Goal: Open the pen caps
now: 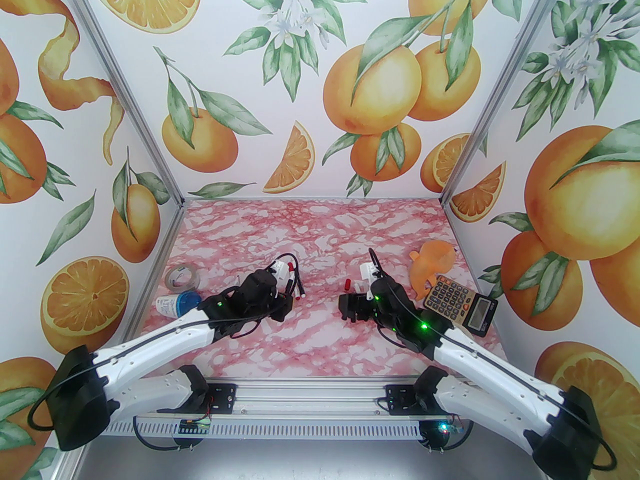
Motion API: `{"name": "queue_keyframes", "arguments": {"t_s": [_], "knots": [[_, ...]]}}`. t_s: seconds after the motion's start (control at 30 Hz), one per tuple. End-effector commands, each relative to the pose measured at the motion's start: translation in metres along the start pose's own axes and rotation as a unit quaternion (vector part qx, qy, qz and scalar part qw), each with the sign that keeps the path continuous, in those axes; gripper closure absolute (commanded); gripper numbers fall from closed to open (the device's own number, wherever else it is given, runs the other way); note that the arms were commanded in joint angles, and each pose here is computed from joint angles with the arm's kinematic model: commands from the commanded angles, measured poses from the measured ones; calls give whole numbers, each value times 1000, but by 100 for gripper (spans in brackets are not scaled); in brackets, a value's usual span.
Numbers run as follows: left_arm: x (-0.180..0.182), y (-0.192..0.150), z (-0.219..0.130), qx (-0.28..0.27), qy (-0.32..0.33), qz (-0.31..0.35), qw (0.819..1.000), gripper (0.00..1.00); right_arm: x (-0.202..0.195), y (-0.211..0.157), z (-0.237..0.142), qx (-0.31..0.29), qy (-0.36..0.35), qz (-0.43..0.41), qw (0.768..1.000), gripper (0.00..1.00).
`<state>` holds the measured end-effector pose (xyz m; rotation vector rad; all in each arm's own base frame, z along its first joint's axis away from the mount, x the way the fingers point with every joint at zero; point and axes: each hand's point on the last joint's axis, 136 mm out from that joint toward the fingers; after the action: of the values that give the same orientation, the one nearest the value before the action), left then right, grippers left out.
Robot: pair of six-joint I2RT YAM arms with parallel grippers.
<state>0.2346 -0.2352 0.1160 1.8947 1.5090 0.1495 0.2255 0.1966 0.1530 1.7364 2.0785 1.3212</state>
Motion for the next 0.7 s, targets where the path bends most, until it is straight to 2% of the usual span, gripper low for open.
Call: {"name": "queue_keyframes", "arguments": {"t_s": [0.0,0.17,0.67], "knots": [[7,13,6,-13,36,-35,999,96,25,-4,-7,8,66,-10,998,13],[20,11,26,-5,80,-48,996,96,42,-2,-11,6,90,-23,996,1],[58,6,64,21,178,-66,982,96,61,-9,-3,11,82,-51,995,0]]}}
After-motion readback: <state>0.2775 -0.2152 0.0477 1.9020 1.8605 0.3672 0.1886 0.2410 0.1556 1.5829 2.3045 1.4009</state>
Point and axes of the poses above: each hand's point on the last joint's axis, 136 mm out from that joint toward the fingers, its own z axis out along the fingers, its own x axis along the line the jaws close on, y = z × x, and after that the axes turned 2 degrees about -z, right-handed
